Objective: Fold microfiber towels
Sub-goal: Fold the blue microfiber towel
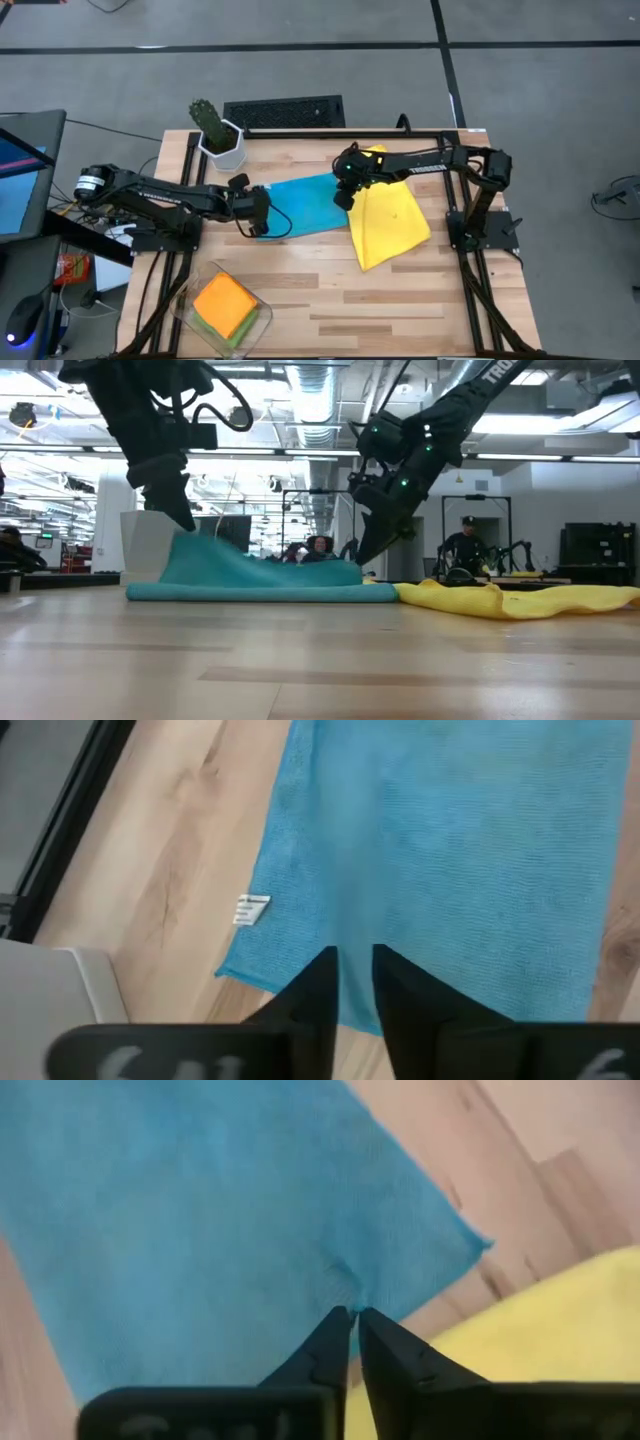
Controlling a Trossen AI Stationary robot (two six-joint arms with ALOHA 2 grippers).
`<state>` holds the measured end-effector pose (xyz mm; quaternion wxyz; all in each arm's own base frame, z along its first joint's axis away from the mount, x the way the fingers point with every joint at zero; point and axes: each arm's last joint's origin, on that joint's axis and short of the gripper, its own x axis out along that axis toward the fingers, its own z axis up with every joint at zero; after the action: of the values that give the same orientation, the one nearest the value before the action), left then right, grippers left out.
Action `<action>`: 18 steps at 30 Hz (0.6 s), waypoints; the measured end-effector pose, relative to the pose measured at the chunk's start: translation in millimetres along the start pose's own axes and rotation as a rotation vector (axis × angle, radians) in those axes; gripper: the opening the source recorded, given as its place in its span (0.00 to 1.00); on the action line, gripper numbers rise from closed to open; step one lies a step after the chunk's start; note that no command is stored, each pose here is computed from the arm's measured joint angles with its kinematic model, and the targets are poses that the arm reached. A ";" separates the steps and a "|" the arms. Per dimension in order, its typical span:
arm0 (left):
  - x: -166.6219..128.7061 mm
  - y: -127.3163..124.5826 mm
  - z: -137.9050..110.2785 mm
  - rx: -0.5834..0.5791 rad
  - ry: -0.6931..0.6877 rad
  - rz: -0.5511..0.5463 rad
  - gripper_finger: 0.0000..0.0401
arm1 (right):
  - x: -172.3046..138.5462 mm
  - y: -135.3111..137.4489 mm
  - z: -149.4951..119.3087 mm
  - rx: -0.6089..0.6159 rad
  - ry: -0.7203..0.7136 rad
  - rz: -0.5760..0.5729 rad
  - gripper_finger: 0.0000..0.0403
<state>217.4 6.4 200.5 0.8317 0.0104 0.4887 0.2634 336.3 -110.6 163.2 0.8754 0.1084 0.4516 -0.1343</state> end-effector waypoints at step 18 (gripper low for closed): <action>-1.9 -2.8 31.1 -0.299 -0.255 -0.149 0.33 | -50.2 16.7 25.3 -0.001 -0.390 0.160 0.43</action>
<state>243.3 10.6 217.5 0.8962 -0.1162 0.3342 0.2676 333.2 -95.9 219.9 0.9541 0.1155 0.2638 -0.0825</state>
